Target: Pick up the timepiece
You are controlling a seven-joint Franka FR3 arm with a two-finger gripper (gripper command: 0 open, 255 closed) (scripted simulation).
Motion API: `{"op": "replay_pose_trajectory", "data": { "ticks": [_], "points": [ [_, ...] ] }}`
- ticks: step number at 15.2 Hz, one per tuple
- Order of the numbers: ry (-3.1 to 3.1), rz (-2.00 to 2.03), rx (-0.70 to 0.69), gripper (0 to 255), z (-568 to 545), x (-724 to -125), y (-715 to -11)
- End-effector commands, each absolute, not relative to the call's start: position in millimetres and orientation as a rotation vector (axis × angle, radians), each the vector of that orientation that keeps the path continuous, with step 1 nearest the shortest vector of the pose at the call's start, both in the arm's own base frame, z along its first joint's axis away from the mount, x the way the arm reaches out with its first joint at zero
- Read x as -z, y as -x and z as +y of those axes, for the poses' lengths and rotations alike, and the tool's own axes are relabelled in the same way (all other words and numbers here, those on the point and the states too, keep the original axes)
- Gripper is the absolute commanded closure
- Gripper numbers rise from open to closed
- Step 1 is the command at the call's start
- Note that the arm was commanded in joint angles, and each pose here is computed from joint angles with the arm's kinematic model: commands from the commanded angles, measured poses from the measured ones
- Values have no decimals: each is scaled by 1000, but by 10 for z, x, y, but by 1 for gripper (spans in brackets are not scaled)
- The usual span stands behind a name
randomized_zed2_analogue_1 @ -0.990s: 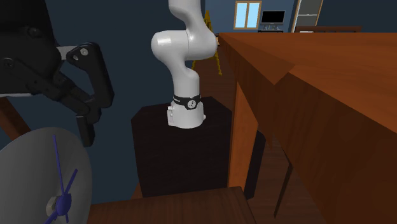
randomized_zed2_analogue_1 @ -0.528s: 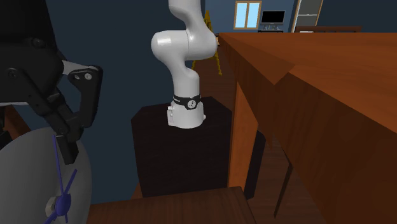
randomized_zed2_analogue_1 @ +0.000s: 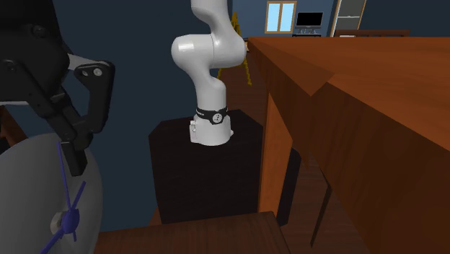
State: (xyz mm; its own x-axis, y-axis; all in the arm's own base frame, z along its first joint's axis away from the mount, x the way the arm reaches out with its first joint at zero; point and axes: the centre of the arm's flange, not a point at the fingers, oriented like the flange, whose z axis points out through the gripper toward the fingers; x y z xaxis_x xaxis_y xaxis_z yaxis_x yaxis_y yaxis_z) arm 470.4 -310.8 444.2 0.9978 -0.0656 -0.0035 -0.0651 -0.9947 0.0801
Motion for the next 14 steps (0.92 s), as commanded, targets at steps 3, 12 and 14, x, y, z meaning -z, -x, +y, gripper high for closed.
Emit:
{"op": "replay_pose_trajectory", "data": {
  "ticks": [3, 12, 14],
  "points": [
    [-3060, -100, 9, 255, -3115, -4641, -4706],
    [-3060, -100, 9, 255, -3115, -5116, -4706],
    [-3060, -100, 9, 255, -3115, -5124, -4706]
  ]
}}
